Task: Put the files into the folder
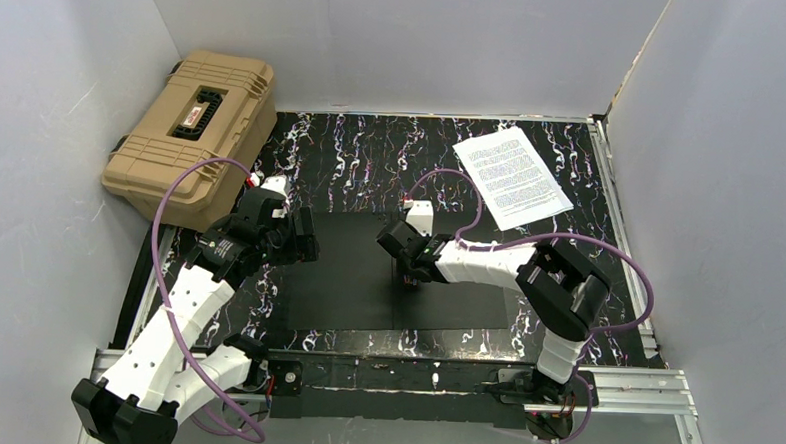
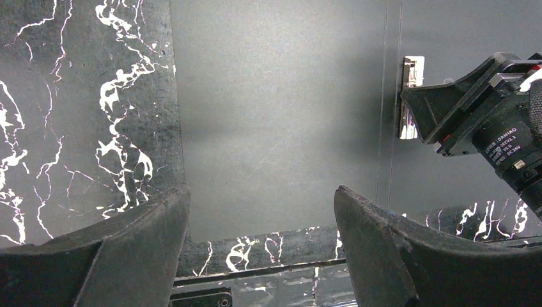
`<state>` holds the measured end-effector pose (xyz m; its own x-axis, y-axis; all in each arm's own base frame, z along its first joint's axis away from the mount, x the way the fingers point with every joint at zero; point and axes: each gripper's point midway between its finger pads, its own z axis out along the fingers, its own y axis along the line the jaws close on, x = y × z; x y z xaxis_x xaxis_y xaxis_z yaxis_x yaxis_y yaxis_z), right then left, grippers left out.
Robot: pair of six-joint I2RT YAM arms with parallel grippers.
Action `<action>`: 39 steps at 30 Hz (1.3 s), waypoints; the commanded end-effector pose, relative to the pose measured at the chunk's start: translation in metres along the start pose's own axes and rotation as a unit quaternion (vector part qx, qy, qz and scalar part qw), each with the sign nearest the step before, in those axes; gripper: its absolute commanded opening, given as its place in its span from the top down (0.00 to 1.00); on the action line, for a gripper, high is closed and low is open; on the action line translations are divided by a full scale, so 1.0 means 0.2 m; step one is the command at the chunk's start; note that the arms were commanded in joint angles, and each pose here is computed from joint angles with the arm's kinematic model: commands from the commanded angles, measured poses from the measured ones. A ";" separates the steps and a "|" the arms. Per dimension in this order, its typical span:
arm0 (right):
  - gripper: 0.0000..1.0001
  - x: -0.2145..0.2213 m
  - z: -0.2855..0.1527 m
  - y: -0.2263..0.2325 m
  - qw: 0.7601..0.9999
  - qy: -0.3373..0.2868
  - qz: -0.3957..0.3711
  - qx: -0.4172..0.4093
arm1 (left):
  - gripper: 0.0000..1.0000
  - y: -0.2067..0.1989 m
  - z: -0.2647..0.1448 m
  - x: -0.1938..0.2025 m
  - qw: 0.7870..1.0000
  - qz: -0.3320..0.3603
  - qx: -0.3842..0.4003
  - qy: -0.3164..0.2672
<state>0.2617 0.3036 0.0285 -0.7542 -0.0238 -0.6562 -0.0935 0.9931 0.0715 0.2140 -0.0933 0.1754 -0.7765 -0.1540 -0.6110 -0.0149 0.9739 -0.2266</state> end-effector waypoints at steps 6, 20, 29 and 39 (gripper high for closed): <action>0.74 -0.09 -0.04 0.03 1.000 -0.013 0.013 0.000 | 0.19 0.00 0.00 0.03 1.000 0.003 0.007 0.010; 0.47 -0.28 -0.27 0.07 0.998 -0.035 -0.020 -0.047 | 0.19 -0.13 0.03 0.03 0.997 -0.043 0.050 0.041; 0.57 -0.16 -0.30 0.10 0.996 0.000 -0.058 -0.073 | 0.22 -0.23 0.24 0.14 0.993 -0.056 0.048 0.097; 0.71 0.00 -0.25 0.11 0.993 0.035 -0.093 -0.063 | 0.26 -0.25 0.43 0.32 0.986 -0.041 0.002 0.164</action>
<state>0.2344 0.3216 0.0797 -0.7471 -0.1770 -0.6407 -0.2978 0.9509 0.0845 0.2230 -0.1658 0.0978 -0.9256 -0.1653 -0.3405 -0.0590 0.9516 -0.3015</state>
